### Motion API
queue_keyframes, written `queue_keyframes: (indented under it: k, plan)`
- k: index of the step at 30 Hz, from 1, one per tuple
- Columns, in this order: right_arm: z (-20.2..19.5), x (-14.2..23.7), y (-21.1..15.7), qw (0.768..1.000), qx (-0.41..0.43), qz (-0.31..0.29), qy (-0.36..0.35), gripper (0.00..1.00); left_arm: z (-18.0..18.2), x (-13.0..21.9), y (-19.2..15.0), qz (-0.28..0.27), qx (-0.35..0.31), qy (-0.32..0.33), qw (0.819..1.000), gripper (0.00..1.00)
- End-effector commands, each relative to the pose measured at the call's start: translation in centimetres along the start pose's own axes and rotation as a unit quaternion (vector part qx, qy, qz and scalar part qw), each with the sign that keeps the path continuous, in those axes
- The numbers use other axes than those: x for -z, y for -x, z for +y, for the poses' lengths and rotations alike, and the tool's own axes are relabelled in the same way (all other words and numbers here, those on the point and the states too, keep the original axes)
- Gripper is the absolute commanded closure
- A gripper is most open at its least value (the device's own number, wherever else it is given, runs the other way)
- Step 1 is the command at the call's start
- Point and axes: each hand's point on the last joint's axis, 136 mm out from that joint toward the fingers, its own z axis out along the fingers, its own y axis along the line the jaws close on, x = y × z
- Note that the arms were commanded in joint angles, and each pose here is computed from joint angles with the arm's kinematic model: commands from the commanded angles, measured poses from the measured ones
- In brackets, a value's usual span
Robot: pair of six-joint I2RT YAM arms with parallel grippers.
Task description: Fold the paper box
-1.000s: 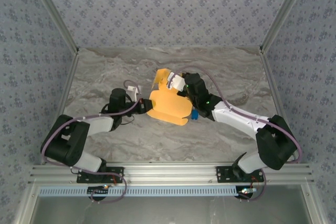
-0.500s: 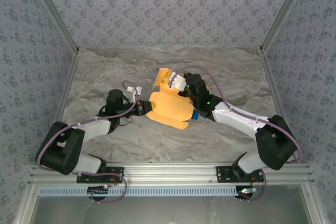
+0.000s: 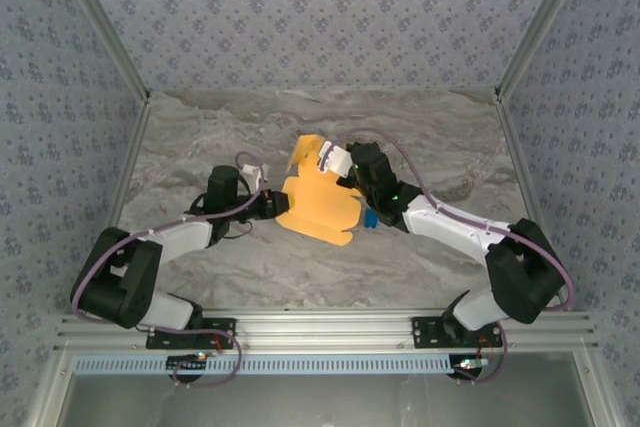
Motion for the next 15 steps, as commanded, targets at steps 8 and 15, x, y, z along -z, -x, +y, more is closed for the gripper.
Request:
queue_keyframes:
  k: [8,15]
  plan:
    - [3.8,-1.3,0.0,0.998,0.019,0.012,0.052,1.0,7.3,1.4,-0.9,0.014,0.034,0.163,0.986,0.56]
    - [5.4,-2.0,-0.8,0.995,0.045,0.033,0.083,1.0,8.3,4.6,1.2,-0.023,-0.016,0.261,0.965,0.47]
